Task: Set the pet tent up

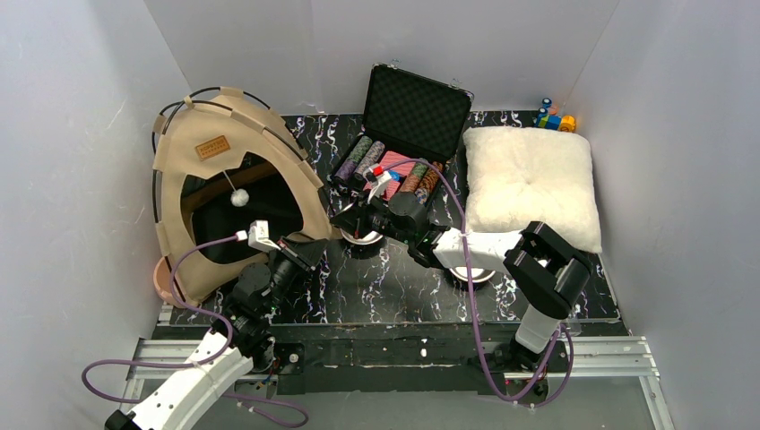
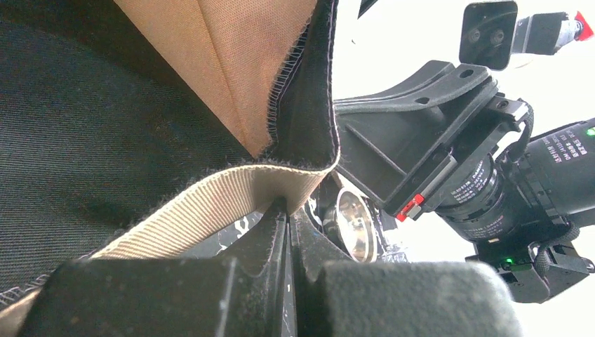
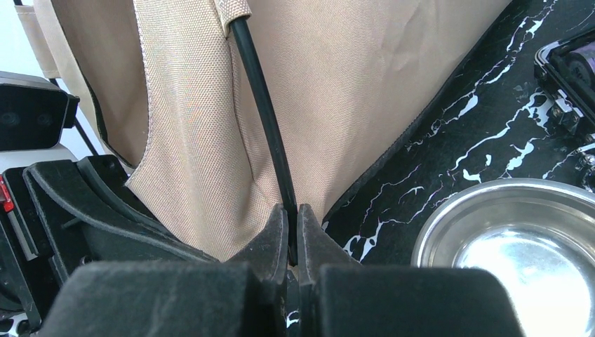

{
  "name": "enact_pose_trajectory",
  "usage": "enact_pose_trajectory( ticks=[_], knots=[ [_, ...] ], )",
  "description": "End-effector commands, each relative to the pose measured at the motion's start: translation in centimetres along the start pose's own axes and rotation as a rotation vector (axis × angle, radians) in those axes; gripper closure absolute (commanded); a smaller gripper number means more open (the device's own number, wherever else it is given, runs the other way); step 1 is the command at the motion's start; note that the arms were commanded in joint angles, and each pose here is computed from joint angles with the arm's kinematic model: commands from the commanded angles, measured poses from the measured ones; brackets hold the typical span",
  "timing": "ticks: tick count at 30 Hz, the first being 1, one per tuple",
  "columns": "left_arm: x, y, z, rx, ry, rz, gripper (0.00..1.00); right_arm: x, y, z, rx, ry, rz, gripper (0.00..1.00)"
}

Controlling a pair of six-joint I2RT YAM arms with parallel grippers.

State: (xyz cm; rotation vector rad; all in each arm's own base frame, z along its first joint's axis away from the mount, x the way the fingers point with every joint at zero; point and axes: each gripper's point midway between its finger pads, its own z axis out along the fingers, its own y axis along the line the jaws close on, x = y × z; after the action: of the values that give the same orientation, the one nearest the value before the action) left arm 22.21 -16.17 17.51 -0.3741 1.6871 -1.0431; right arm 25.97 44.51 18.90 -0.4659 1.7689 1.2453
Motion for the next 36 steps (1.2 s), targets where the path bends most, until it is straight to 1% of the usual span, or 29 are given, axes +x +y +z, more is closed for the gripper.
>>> enact_pose_trajectory(
  ticks=[1,16,22,26,36],
  knots=[
    [1.7,-1.2,-0.7,0.043,0.101,0.009,1.0,-6.3,1.8,-0.4,-0.04,-0.221,0.003,0.99],
    [-0.1,-2.5,0.1,0.074,0.019,-0.047,1.0,-4.6,1.3,-0.6,-0.035,-0.197,0.031,0.99],
    [-0.7,-3.0,0.1,0.095,-0.013,-0.09,1.0,-5.0,0.5,-1.3,0.009,-0.266,0.054,0.99],
    [-0.6,-3.2,0.1,0.102,-0.008,-0.11,1.0,-5.6,0.5,-1.8,0.02,-0.305,0.061,0.99],
    [-0.4,-2.9,0.6,0.105,-0.021,-0.146,1.0,-4.8,1.6,-1.5,-0.005,-0.293,0.084,0.99]
  ],
)
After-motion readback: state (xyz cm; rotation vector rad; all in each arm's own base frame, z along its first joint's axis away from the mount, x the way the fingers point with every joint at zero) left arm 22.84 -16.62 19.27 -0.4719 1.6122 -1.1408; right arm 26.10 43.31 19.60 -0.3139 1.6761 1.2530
